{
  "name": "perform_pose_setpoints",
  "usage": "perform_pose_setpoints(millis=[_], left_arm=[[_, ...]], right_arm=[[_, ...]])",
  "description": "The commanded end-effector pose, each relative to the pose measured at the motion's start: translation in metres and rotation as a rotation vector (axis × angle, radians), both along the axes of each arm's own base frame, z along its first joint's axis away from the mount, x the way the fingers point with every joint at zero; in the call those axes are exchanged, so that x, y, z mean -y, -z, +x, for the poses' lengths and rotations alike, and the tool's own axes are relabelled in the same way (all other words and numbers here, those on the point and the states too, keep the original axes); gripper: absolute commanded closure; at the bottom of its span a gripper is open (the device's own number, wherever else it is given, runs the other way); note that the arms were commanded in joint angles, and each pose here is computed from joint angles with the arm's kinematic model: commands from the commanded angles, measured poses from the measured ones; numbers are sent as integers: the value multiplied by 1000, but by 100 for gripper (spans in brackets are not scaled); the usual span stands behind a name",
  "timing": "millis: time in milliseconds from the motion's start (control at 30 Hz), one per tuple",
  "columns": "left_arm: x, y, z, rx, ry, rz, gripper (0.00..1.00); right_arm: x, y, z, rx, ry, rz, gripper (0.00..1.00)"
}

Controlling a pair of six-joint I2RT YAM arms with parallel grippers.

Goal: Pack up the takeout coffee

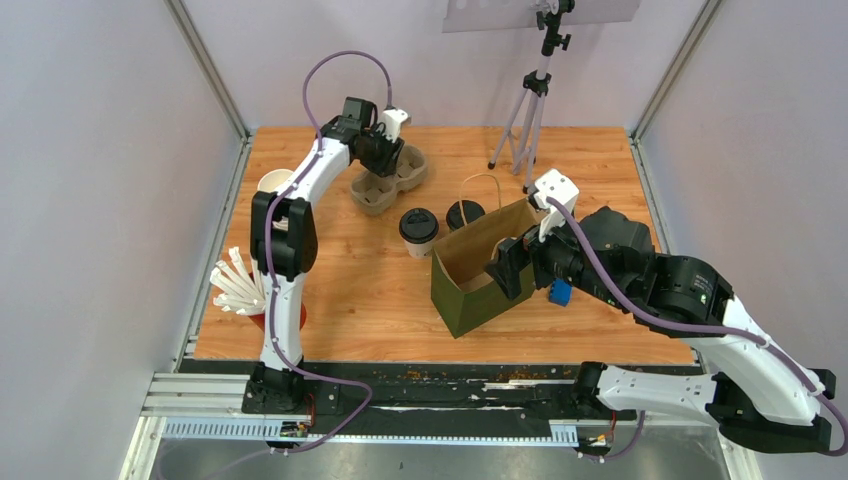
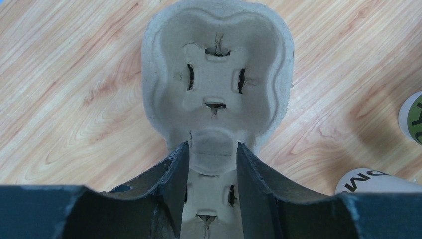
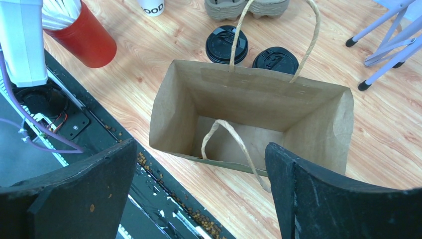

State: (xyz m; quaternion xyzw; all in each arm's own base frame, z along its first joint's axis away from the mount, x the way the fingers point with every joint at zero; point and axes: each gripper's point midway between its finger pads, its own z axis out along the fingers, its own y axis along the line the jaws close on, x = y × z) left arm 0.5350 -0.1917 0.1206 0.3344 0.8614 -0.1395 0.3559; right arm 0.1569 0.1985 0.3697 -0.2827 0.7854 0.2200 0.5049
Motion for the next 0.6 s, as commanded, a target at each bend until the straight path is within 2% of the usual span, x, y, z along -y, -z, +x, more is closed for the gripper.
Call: perform_pose_setpoints(millis=[0, 133, 567], left_arm=[[-2, -29, 0, 57, 6, -14, 53], [1, -21, -2, 44, 11, -25, 56], [-2, -34, 5, 100, 18, -9, 38]], right_arm=[[-5, -14, 0, 16, -3, 61, 0], [-4, -14, 1, 19, -1, 52, 0], [-9, -10, 3, 16, -6, 43, 0]])
